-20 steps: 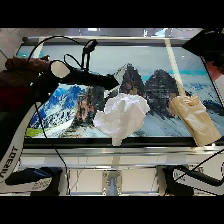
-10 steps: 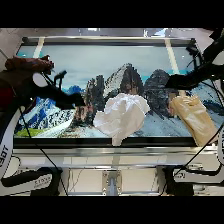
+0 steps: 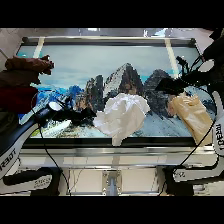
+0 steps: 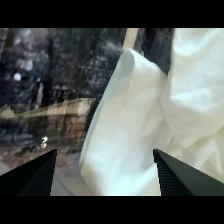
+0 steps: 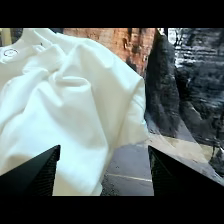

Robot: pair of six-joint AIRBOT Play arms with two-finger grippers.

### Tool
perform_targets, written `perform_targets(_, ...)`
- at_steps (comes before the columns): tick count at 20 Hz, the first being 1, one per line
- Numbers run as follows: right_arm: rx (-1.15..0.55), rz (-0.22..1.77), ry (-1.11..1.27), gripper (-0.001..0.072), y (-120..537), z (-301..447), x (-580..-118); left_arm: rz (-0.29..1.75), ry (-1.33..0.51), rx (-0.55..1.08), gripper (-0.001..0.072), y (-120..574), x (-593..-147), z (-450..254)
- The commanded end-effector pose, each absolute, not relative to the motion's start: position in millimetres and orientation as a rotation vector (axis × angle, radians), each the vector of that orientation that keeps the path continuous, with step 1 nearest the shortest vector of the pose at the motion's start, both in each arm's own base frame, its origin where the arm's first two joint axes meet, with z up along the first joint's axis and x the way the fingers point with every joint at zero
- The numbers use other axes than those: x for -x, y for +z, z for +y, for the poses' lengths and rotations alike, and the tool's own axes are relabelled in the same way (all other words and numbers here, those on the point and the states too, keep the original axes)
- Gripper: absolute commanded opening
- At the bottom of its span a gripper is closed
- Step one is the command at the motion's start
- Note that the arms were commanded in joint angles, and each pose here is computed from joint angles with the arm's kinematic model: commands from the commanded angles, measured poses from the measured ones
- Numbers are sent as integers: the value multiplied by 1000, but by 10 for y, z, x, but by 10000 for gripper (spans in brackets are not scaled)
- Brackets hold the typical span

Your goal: Fold the shirts.

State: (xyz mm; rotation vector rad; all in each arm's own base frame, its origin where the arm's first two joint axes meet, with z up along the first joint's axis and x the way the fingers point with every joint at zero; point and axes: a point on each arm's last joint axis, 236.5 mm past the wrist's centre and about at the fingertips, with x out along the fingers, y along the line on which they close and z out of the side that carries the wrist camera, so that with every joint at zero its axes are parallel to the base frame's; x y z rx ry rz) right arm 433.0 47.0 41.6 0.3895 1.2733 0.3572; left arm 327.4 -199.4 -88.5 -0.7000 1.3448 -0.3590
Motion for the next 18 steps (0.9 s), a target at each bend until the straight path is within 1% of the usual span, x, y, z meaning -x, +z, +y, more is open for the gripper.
perform_targets(1, -428, 1241, 373, 622, 449, 539, -4403, 1242, -353, 740, 698, -968, -3566, -2069)
perform_targets(5, -427, 1233, 369, 622, 452, 531, -4424, 1257, -395, 714, 697, -998, -3629, -2185)
perform_targets(7, -427, 1233, 369, 622, 452, 531, -4424, 1274, -418, 703, 641, -1022, -3614, -2245)
perform_targets(8, -426, 1233, 369, 622, 451, 529, -4424, 1283, -424, 705, 637, -1031, -3601, -2263)
perform_targets(9, -424, 1231, 366, 622, 449, 522, -4429, 1292, -433, 700, 576, -1039, -3577, -2284)
perform_targets(12, -420, 1219, 356, 622, 444, 502, -4464, 1319, -463, 688, 553, -1065, -3501, -2340)
perform_targets(13, -420, 1210, 352, 622, 449, 494, -4486, 1328, -466, 686, 526, -1086, -3478, -2356)
perform_targets(14, -419, 1204, 348, 622, 450, 488, -4499, 1338, -468, 684, 479, -1111, -3457, -2372)
perform_targets(15, -418, 1201, 346, 622, 450, 483, -4507, 1349, -471, 681, 478, -1139, -3432, -2395)
perform_targets(16, -417, 1198, 344, 622, 450, 477, -4514, 1356, -473, 677, 430, -1160, -3410, -2416)
perform_targets(17, -415, 1193, 341, 622, 452, 471, -4528, 1360, -475, 675, 211, -1172, -3399, -2426)
perform_targets(18, -414, 1186, 338, 622, 455, 465, -4545, 1353, -483, 662, 23, -1172, -3406, -2425)
